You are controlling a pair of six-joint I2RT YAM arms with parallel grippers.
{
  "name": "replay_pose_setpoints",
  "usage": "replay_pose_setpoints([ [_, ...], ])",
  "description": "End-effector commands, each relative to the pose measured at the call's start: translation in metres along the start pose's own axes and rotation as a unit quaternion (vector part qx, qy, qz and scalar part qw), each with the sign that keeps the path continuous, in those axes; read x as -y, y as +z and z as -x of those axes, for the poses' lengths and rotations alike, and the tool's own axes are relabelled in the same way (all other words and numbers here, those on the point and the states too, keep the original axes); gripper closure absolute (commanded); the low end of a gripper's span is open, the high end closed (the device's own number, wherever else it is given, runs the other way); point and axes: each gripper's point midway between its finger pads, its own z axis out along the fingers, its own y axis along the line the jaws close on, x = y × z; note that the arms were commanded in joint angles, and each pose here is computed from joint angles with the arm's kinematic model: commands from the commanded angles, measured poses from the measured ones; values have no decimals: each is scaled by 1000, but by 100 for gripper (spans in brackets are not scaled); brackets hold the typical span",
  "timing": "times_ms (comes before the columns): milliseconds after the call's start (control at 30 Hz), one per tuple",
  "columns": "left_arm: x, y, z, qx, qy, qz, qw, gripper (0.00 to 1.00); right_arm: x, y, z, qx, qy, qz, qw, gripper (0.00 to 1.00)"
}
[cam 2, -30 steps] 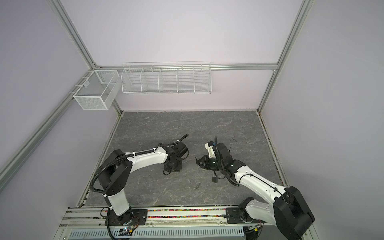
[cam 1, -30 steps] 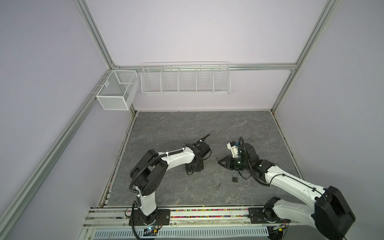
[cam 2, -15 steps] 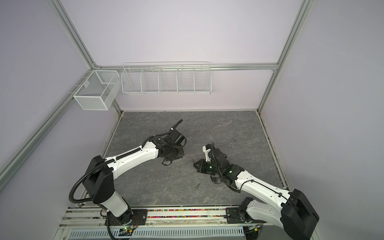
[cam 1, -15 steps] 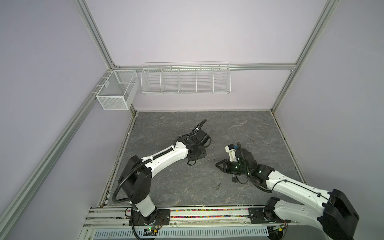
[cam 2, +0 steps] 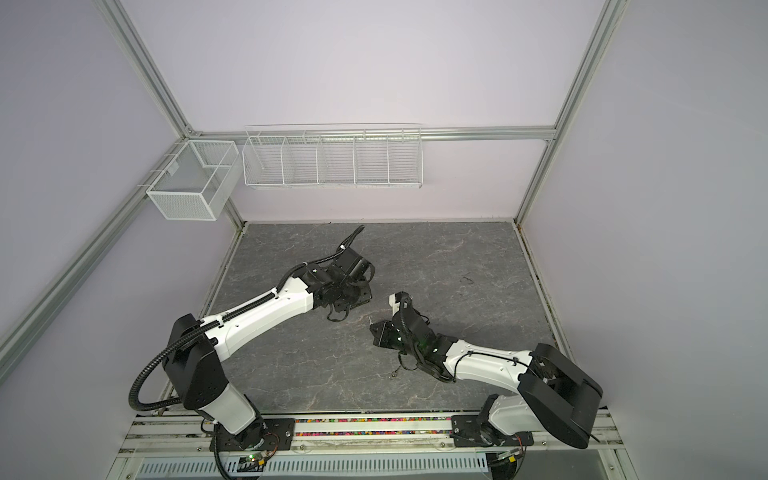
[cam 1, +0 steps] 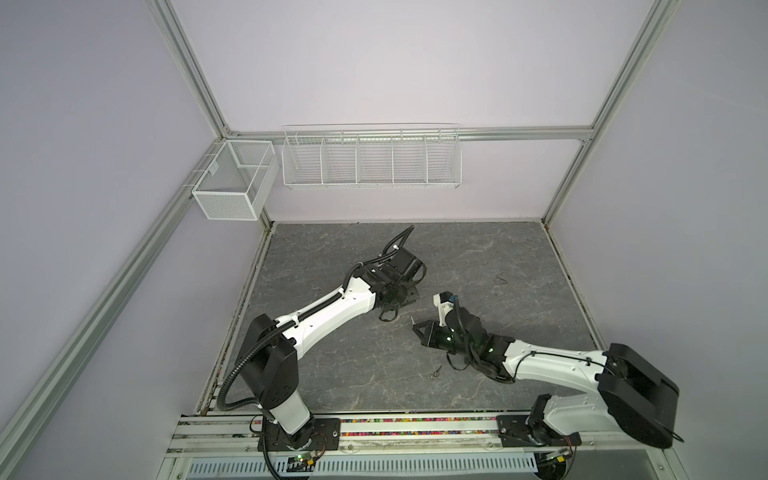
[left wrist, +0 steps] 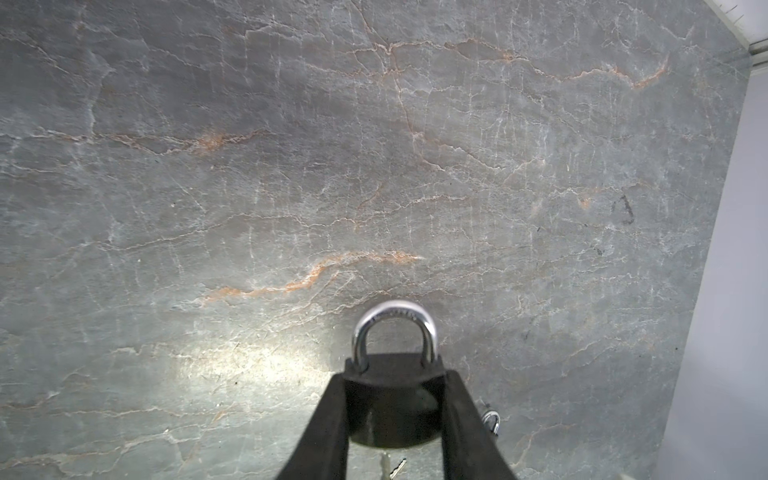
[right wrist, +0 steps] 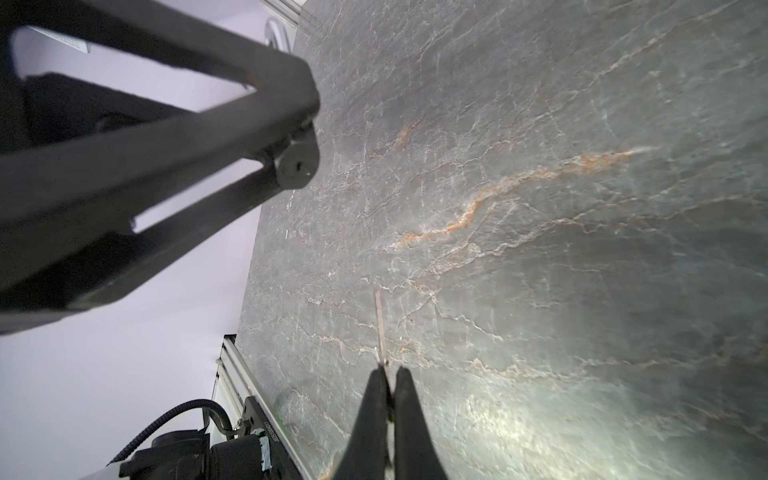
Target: Unlock with the key
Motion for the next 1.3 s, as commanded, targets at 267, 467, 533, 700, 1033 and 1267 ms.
replay_pose_setpoints([
  [267,6,-13,5,8,19,-2,1000,100,-31,2,29,57,0,47,997,94],
  [467,10,-18,6,11,29,-19,999,100,-31,5,31,45,1,45,998,94],
  [533,10,-18,4,7,32,-19,999,100,-35,5,33,48,1,58,997,94],
  [700,8,-20,4,10,31,-23,999,100,-32,8,38,42,16,47,998,94],
  [1033,9,-22,4,12,30,-28,999,100,-25,7,38,44,19,44,998,94],
  [1267,5,-20,5,15,30,-20,999,100,-42,-3,49,56,10,65,996,94],
])
